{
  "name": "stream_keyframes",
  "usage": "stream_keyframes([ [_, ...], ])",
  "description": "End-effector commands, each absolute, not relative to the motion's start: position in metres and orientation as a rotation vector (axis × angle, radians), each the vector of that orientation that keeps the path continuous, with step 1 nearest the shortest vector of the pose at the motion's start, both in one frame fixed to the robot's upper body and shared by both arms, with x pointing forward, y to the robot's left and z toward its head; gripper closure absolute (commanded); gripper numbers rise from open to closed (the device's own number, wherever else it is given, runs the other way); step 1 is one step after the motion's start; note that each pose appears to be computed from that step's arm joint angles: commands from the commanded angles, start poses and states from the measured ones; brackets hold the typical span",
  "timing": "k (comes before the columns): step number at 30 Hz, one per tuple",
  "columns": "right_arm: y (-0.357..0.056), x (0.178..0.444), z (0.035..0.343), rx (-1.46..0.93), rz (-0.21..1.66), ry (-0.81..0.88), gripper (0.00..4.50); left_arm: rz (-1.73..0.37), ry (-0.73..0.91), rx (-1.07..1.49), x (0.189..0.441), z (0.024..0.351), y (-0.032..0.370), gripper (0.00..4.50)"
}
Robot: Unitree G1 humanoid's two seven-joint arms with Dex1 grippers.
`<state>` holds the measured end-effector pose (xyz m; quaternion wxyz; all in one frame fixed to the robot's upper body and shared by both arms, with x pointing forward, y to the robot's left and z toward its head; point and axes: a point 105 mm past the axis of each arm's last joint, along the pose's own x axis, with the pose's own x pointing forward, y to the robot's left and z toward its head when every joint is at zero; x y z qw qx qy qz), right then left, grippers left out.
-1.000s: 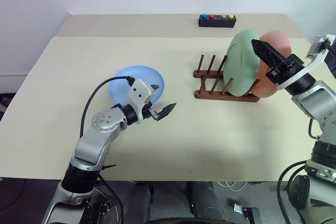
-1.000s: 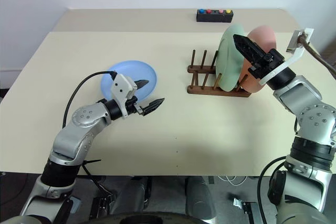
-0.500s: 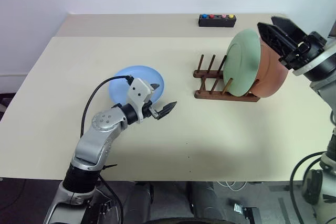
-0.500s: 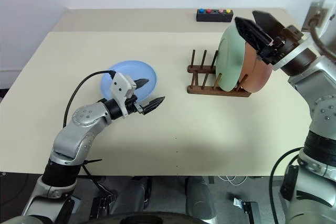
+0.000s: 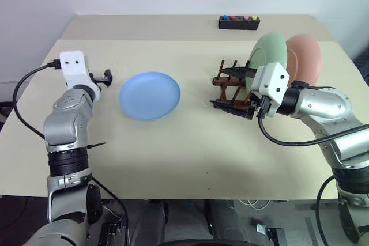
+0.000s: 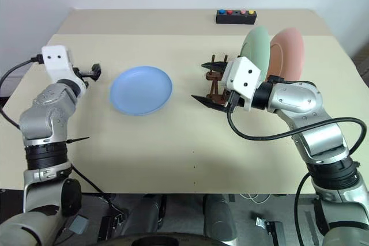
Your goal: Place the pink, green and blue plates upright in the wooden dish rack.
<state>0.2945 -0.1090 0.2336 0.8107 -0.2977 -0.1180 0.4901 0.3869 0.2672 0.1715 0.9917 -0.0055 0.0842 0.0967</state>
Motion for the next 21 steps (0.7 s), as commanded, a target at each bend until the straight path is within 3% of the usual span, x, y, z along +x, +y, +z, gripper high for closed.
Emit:
stream_keyframes([
  [1,-0.105,0.291,0.241,-0.658,1.054,-0.305,0.65,0.113,0.205,-0.049,0.386,0.171,0.249,0.00],
  [10,-0.106,0.287,0.230,-0.675,1.058,-0.272,0.65,0.010,0.243,-0.087,0.386,0.169,0.227,0.00],
  [16,-0.106,0.285,0.225,-0.678,1.080,-0.251,0.65,-0.002,0.409,-0.071,0.384,0.144,0.218,0.00],
  [21,-0.107,0.285,0.221,-0.684,1.089,-0.236,0.61,0.014,0.424,-0.111,0.384,0.143,0.214,2.24],
])
